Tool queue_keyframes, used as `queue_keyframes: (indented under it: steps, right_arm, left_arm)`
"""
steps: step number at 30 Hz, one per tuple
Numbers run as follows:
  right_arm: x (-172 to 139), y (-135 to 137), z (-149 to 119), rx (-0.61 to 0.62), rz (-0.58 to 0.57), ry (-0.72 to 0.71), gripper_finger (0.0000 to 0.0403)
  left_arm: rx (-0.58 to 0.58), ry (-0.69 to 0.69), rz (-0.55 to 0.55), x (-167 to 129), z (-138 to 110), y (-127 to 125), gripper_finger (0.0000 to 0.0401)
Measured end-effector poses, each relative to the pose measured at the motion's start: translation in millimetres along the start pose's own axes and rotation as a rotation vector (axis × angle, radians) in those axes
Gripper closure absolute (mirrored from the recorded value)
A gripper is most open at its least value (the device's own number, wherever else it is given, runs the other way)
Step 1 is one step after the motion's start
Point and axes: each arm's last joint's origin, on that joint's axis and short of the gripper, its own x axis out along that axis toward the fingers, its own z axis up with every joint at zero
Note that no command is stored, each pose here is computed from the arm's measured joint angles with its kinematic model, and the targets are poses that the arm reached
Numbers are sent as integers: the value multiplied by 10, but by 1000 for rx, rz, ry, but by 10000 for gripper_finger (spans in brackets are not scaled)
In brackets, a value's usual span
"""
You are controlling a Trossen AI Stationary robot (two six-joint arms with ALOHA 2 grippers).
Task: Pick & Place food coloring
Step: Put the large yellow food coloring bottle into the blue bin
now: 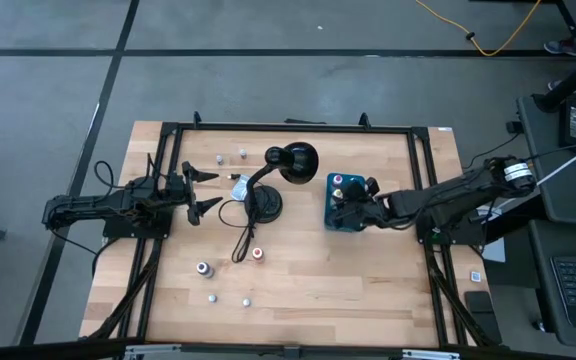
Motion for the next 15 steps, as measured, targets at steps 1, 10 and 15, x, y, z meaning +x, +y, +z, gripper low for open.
queue_keyframes:
  steps: [1,10,15]
  right_arm:
    - [26,-23,-15,5,1,6,274]
    - [176,-135,-137,2,12,7,274]
    - [197,-173,-183,-13,-2,11,274]
  left_arm:
    - [0,0,0,0,1,0,56]
    - [0,0,0,0,-1,0,56]
    - [0,0,0,0,0,0,56]
